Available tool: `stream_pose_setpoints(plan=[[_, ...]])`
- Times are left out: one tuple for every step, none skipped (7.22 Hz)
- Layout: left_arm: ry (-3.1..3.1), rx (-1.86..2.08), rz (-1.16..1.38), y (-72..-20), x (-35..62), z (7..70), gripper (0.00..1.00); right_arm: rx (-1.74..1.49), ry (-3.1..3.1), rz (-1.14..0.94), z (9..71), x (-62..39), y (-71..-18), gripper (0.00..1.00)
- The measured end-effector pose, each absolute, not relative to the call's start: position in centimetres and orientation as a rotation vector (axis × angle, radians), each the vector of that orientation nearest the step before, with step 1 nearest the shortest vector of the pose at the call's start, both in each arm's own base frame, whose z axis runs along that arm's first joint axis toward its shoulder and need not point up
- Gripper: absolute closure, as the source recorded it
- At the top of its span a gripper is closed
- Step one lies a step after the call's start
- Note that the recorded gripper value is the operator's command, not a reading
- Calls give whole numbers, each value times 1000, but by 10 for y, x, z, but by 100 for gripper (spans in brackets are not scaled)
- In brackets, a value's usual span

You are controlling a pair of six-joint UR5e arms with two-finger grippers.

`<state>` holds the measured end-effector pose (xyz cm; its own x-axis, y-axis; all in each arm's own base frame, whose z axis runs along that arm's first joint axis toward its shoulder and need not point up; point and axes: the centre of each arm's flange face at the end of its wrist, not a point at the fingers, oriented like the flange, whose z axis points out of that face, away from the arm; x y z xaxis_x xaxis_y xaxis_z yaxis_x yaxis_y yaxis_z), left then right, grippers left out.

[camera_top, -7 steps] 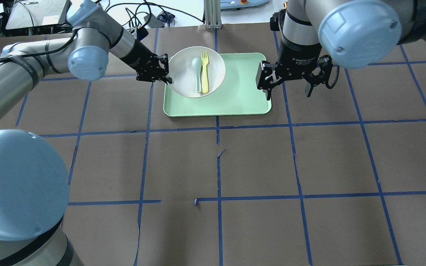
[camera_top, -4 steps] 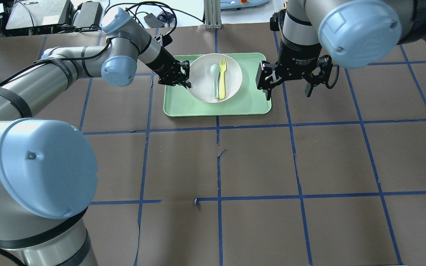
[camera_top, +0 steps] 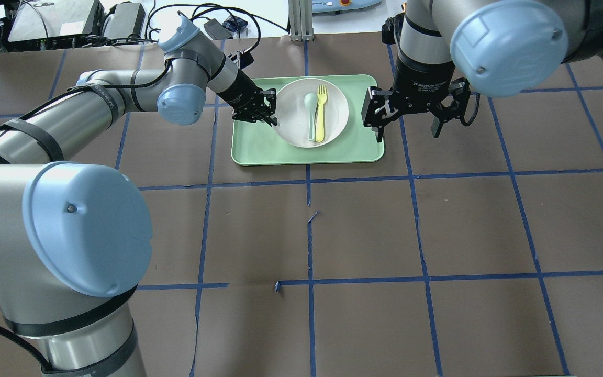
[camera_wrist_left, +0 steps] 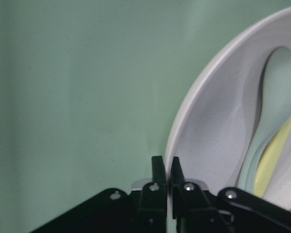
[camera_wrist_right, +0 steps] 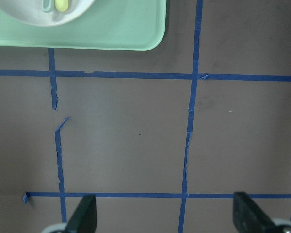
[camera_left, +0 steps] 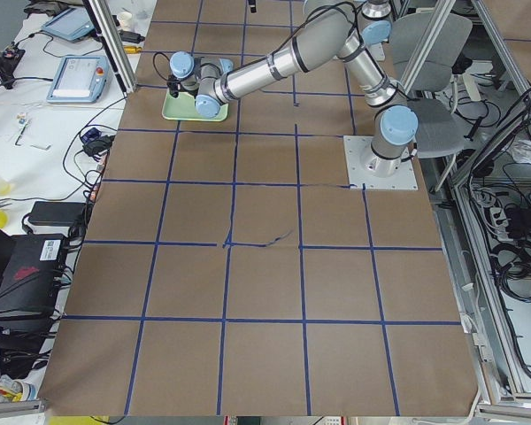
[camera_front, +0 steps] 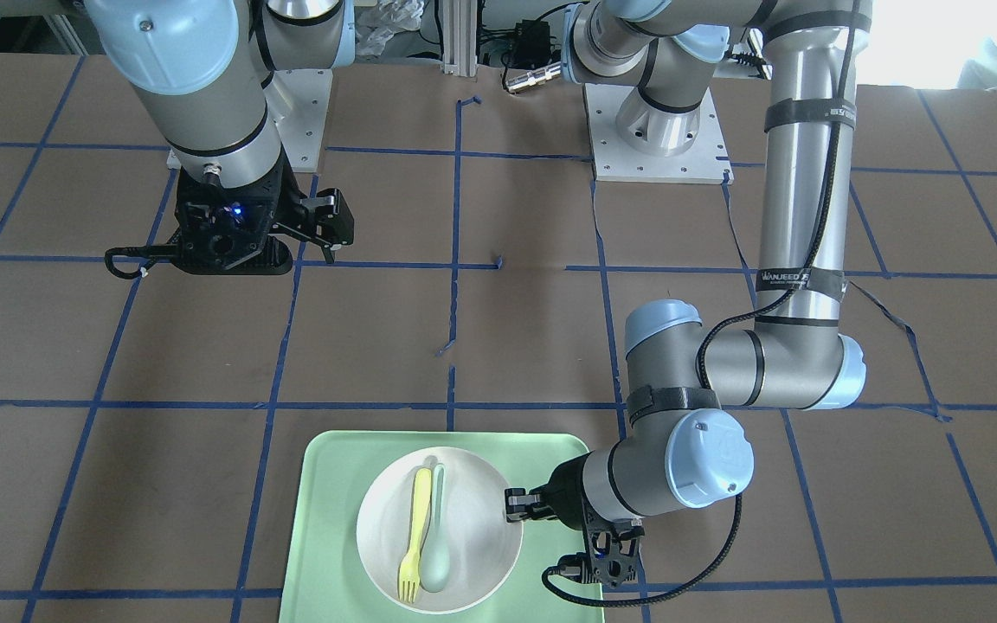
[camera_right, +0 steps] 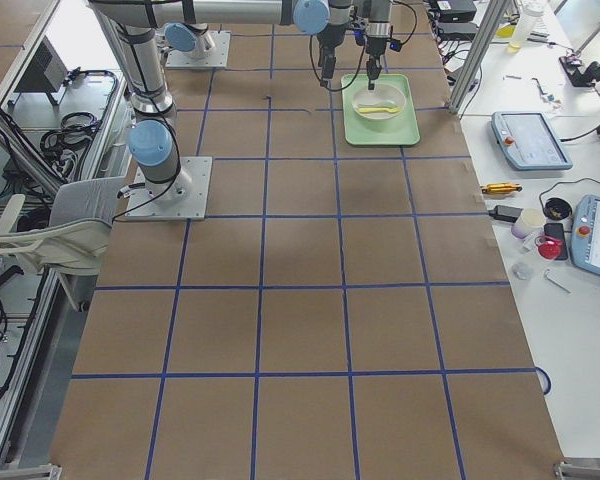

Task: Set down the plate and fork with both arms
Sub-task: 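Open the left gripper and lift it away from the plate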

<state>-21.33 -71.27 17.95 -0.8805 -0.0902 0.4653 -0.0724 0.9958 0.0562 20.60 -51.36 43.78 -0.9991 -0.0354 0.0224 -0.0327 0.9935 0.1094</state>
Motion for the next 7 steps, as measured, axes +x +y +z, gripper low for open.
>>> stream_pose_setpoints(plan=[[-2652,113,-40,-714,-214,179,9,53,-3112,-170,438,206,-514,0],[-2652,112,-27,-714,-214,180,0,53,-3112,-169,438,206,-514,0],[-2651,108,-12,-714,-214,186,0,53,-3114,-156,439,206,-515,0],[-2658,103,11,-713,-213,200,0,53,-3118,-117,439,207,-520,0],[-2708,95,44,-711,-206,216,0,54,-3123,-68,436,209,-531,0],[-2805,76,53,-705,-195,232,0,54,-3127,-34,433,210,-539,0],[-2922,47,1,-693,-184,249,0,42,-3141,0,431,212,-546,0]])
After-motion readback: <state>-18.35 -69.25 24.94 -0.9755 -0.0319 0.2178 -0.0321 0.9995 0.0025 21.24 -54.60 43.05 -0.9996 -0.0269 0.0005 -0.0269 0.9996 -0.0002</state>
